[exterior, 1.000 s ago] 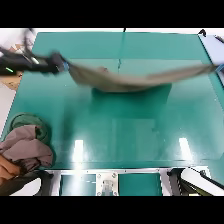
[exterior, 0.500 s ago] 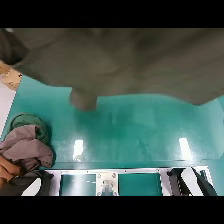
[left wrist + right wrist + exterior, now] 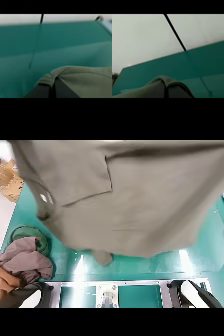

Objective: Fold the shirts.

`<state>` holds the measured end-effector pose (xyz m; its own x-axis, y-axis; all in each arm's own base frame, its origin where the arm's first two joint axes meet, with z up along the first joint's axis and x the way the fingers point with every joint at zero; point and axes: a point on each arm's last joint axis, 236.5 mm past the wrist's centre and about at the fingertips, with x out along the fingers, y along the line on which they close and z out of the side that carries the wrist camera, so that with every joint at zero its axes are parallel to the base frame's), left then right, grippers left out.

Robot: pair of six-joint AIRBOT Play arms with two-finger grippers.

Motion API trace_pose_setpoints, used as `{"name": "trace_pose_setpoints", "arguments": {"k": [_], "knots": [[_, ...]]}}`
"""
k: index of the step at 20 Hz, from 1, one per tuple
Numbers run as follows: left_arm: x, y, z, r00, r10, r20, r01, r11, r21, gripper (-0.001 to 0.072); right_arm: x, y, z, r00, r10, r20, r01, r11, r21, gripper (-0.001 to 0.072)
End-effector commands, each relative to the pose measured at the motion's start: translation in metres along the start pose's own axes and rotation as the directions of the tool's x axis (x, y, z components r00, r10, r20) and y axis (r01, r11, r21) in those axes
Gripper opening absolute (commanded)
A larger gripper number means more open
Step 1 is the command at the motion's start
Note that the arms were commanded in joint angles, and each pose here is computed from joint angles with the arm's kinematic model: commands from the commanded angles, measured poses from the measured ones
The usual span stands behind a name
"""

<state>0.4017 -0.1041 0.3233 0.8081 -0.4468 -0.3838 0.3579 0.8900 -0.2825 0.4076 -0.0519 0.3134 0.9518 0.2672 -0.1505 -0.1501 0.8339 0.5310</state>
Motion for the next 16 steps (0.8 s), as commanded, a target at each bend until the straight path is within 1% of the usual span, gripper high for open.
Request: {"name": "trace_pose_setpoints", "arguments": {"k": [1,3,5,7,9,12,16], "knots": [[0.112,0.076,-0.089,0.986,0.051,-0.162,-0.070,0.991,-0.111,0.0027,0.077,-0.089,-0.101,0.975,-0.116,-0.189,0.143,0.981,0.132,0.0014],[0.168,0.113,-0.127,0.974,0.068,-0.216,-0.108,0.979,-0.176,0.0027,0.115,-0.135,-0.147,0.948,-0.151,-0.279,0.211,0.957,0.198,0.0014],[0.206,0.138,-0.146,0.974,0.083,-0.209,-0.132,0.964,-0.230,0.0027,0.145,-0.170,-0.180,0.924,-0.148,-0.353,0.245,0.937,0.248,0.0014],[0.229,0.153,-0.150,0.977,0.098,-0.188,-0.143,0.959,-0.243,0.0027,0.169,-0.188,-0.193,0.918,-0.120,-0.379,0.247,0.919,0.307,0.0014],[0.238,0.163,-0.142,0.980,0.119,-0.158,-0.155,0.958,-0.239,0.0027,0.185,-0.197,-0.191,0.923,-0.105,-0.370,0.235,0.915,0.328,0.0015],[0.239,0.168,-0.135,0.982,0.140,-0.129,-0.163,0.969,-0.189,0.0027,0.193,-0.203,-0.187,0.925,-0.106,-0.365,0.233,0.916,0.326,0.0014],[0.240,0.162,-0.172,0.964,0.100,-0.248,-0.135,0.983,-0.127,0.0027,0.178,-0.210,-0.221,0.864,-0.127,-0.486,0.263,0.939,0.223,0.0014]]}}
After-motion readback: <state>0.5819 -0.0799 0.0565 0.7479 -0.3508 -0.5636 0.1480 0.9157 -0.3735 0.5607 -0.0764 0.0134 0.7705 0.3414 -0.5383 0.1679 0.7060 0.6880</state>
